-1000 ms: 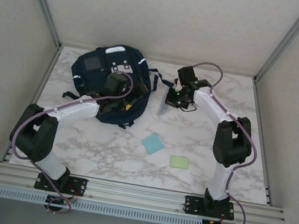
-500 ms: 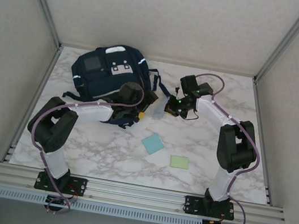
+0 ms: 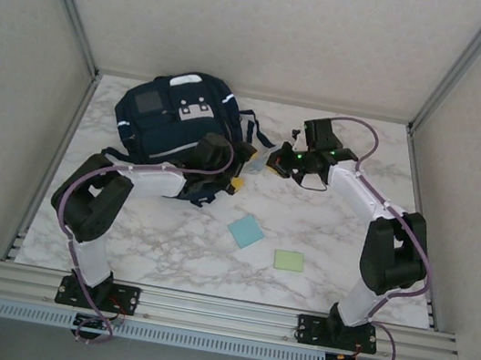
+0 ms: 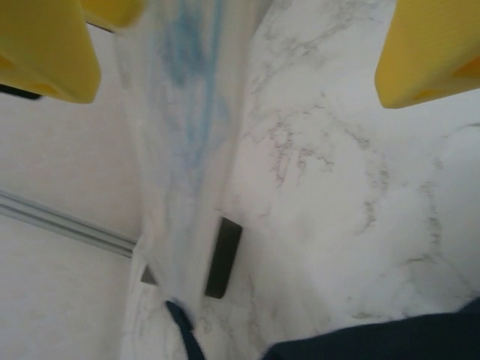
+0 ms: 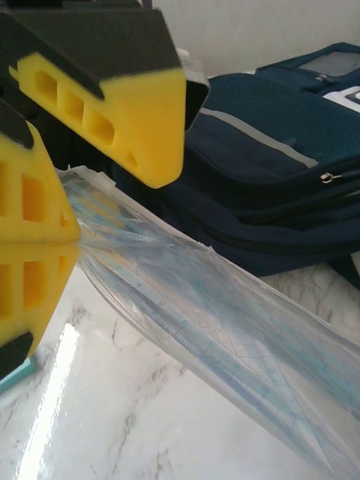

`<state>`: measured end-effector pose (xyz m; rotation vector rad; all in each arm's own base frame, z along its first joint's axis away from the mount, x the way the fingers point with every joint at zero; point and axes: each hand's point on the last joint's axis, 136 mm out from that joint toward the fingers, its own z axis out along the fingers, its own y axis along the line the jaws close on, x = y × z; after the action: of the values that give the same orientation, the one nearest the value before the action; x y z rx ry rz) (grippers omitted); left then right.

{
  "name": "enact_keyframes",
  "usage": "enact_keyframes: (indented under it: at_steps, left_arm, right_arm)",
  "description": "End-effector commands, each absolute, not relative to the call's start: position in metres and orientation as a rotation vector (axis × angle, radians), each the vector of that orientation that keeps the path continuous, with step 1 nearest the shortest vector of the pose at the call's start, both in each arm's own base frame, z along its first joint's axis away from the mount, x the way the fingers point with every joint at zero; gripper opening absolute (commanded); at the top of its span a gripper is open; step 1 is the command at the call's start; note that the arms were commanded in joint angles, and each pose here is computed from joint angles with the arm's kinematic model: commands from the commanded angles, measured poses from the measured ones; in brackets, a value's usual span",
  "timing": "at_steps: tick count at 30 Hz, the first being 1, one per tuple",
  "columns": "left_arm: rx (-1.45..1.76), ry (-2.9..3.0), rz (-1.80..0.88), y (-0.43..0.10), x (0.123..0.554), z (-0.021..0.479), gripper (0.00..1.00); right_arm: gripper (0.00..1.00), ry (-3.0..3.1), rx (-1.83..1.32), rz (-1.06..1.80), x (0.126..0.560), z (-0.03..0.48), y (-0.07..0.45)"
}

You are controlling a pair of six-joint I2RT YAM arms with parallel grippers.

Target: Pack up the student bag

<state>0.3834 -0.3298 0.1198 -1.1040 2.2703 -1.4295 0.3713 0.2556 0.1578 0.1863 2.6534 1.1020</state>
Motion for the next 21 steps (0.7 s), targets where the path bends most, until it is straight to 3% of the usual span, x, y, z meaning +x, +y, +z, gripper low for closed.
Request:
enact_keyframes:
  at_steps: [1, 4, 8, 12, 13, 16, 17, 19, 21]
  left_arm:
    - [-1.141, 2.159, -1.563, -0.340, 0.391, 0.138, 0.65]
    - [-1.139, 2.133, -1.591, -0.342, 0.392, 0.146, 0.35]
    - [-1.129, 2.139, -1.591, -0.342, 0.390, 0.152, 0.11]
    - [-1.114, 2.145, -1.582, -0.340, 0.388, 0.154, 0.02]
    - [-1.106, 2.144, -1.580, -0.340, 0.388, 0.155, 0.00]
    - [-1.065, 2.132, -1.568, -0.334, 0.393, 0.160, 0.00]
    - [-1.052, 2.128, -1.564, -0.332, 0.393, 0.163, 0.00]
    - [-1.023, 2.117, -1.553, -0.329, 0.395, 0.169, 0.00]
    - [-1.003, 2.106, -1.556, -0.328, 0.394, 0.174, 0.00]
  right_arm:
    - [0.00, 2.603, 0.214, 1.228, 0.369, 0.169, 0.264]
    - [0.00, 2.611, 0.234, 1.232, 0.367, 0.163, 0.263]
    - [0.00, 2.608, 0.248, 1.239, 0.365, 0.160, 0.262]
    - [0.01, 2.602, 0.258, 1.250, 0.364, 0.161, 0.262]
    - [0.13, 2.603, 0.266, 1.243, 0.364, 0.162, 0.261]
    - [0.65, 2.607, 0.310, 1.187, 0.364, 0.162, 0.253]
    - [0.75, 2.610, 0.327, 1.168, 0.364, 0.161, 0.251]
    - [0.89, 2.615, 0.358, 1.159, 0.364, 0.158, 0.248]
    - [0.92, 2.614, 0.390, 1.187, 0.364, 0.153, 0.250]
